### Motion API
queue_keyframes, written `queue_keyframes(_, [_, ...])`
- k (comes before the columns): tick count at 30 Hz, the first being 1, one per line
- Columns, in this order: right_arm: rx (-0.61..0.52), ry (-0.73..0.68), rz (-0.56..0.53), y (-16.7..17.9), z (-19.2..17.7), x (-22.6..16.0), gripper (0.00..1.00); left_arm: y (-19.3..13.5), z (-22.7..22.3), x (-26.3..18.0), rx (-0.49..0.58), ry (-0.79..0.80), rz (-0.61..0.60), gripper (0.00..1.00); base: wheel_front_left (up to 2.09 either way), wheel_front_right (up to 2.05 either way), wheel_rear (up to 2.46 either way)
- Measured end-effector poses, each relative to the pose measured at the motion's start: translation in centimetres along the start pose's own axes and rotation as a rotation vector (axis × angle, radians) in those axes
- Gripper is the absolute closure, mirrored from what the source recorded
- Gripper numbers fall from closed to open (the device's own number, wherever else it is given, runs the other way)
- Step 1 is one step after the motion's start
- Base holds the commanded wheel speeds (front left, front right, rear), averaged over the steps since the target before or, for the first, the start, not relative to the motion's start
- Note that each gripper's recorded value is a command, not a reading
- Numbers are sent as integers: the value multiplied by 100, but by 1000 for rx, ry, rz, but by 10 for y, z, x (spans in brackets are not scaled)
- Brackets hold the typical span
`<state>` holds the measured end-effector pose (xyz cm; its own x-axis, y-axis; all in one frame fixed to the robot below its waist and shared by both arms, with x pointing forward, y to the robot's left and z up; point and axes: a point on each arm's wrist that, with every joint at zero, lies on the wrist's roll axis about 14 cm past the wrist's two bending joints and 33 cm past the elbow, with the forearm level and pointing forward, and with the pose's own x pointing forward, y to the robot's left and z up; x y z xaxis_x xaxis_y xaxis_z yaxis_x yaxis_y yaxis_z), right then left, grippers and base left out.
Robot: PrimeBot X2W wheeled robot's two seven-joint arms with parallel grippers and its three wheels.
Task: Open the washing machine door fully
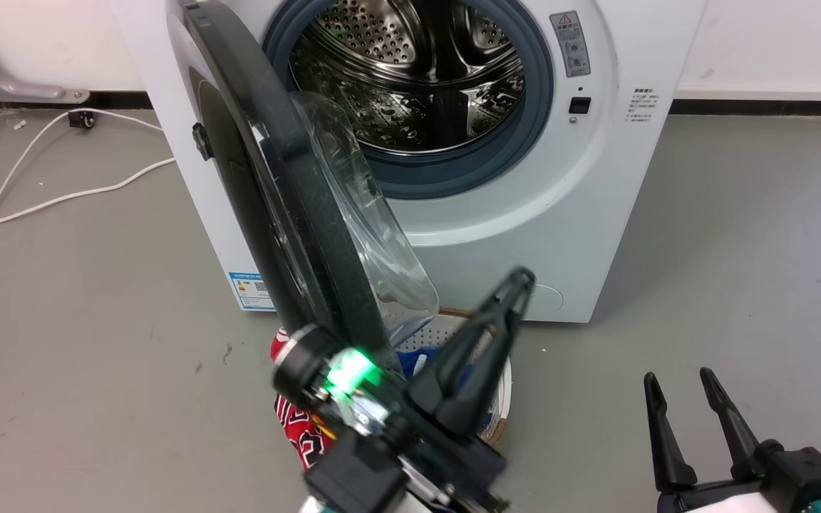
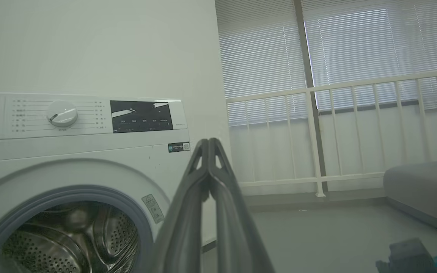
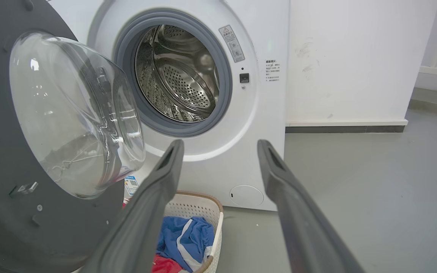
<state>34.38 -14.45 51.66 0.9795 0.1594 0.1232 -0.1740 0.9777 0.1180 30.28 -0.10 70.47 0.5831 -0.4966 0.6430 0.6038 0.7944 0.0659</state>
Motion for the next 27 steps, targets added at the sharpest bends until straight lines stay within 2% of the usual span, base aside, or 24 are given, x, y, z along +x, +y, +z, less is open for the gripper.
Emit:
queue_keyframes(6, [1, -1, 3, 1, 0, 1, 0, -22, -32, -17, -54, 113, -41, 100, 0, 0, 0])
queue_keyframes(14, [5, 8, 16, 5, -3, 4, 0, -34, -65, -43, -99, 243, -44, 100, 0, 0, 0])
queue_keyframes(27, [8, 25, 19, 6, -9, 5, 0, 4, -115, -84, -81, 436, 98, 100, 0, 0, 0])
